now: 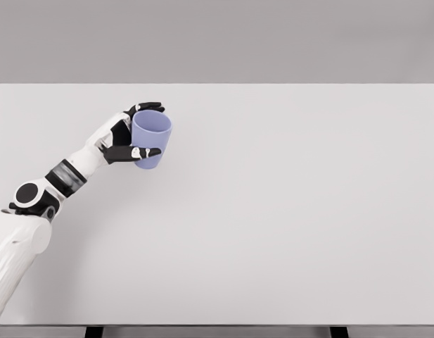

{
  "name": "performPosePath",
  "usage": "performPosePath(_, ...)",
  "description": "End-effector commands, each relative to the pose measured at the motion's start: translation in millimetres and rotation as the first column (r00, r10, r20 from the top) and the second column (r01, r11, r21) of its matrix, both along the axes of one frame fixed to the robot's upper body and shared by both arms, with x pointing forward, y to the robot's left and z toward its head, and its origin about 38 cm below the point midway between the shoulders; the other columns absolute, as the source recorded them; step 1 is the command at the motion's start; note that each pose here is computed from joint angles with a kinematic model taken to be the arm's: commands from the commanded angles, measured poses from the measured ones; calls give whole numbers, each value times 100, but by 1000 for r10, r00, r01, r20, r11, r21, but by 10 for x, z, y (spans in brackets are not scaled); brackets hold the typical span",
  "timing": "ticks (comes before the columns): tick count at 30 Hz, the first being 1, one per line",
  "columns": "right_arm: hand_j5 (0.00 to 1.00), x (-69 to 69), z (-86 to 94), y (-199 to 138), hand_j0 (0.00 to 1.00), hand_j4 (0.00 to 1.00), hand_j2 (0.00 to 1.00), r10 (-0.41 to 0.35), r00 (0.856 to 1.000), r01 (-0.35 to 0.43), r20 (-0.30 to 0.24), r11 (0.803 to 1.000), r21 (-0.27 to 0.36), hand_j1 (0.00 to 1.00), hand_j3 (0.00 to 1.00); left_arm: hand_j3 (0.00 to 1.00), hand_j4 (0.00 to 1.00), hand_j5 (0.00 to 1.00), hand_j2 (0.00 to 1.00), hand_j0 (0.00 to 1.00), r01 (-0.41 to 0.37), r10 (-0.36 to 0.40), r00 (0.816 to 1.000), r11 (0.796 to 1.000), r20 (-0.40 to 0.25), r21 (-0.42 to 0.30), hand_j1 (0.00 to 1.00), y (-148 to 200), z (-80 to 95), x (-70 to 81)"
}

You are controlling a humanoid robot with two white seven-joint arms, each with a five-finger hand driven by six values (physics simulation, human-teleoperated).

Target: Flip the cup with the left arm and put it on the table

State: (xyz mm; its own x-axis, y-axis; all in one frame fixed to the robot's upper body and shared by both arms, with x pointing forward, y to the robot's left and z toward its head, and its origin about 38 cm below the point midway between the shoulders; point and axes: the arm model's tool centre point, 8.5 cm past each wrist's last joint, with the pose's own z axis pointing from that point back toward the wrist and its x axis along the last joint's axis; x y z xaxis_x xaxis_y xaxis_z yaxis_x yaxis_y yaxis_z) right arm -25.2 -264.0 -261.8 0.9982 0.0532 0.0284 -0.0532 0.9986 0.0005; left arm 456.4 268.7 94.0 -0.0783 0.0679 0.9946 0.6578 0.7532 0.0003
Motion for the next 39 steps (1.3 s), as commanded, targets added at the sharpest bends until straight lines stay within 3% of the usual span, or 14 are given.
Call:
performPosePath(1, 100, 3, 0, 0, 100, 100, 100, 0, 1000, 0, 1, 1000, 0, 100, 100, 89, 89, 89, 89, 89, -2, 2, 1000, 1000, 1, -3, 89, 8, 3, 0)
performPosePath(17, 100, -2, 0, 0, 100, 100, 100, 0, 1000, 0, -1, 1000, 0, 100, 100, 100, 100, 100, 100, 100, -2, 2, 1000, 1000, 10, 2, 100, 51, 35, -13)
performPosePath(23, 100, 3, 0, 0, 100, 100, 100, 0, 1000, 0, 1, 1000, 0, 100, 100, 100, 100, 100, 100, 100, -22, 21, 998, 1000, 54, 22, 100, 236, 203, -3)
performPosePath(27, 100, 3, 0, 0, 100, 100, 100, 0, 1000, 0, 1, 1000, 0, 100, 100, 100, 100, 100, 100, 100, -50, 42, 994, 996, 96, 76, 100, 538, 426, 11)
performPosePath(33, 100, -2, 0, 0, 100, 100, 100, 0, 1000, 0, -1, 1000, 0, 100, 100, 100, 100, 100, 100, 100, -92, 74, 991, 983, 112, 158, 100, 904, 599, 7)
performPosePath(36, 100, -2, 0, 0, 100, 100, 100, 0, 1000, 0, -1, 1000, 0, 100, 100, 100, 100, 100, 100, 100, -129, 93, 985, 957, 145, 261, 100, 1242, 743, -49)
performPosePath(37, 100, -2, 0, 0, 100, 100, 100, 0, 1000, 0, -1, 1000, 0, 100, 100, 100, 100, 100, 100, 100, -130, 49, 978, 904, 203, 406, 100, 1312, 793, -66)
performPosePath(38, 100, 3, 0, 0, 100, 100, 100, 0, 1000, 0, 1, 1000, 0, 100, 100, 100, 100, 100, 100, 100, -133, 21, 971, 873, 236, 469, 100, 1334, 844, -60)
performPosePath(39, 100, 3, 0, 0, 100, 100, 100, 0, 1000, 0, 1, 1000, 0, 100, 100, 100, 100, 100, 100, 100, -133, -55, 956, 794, 289, 593, 100, 1353, 873, -68)
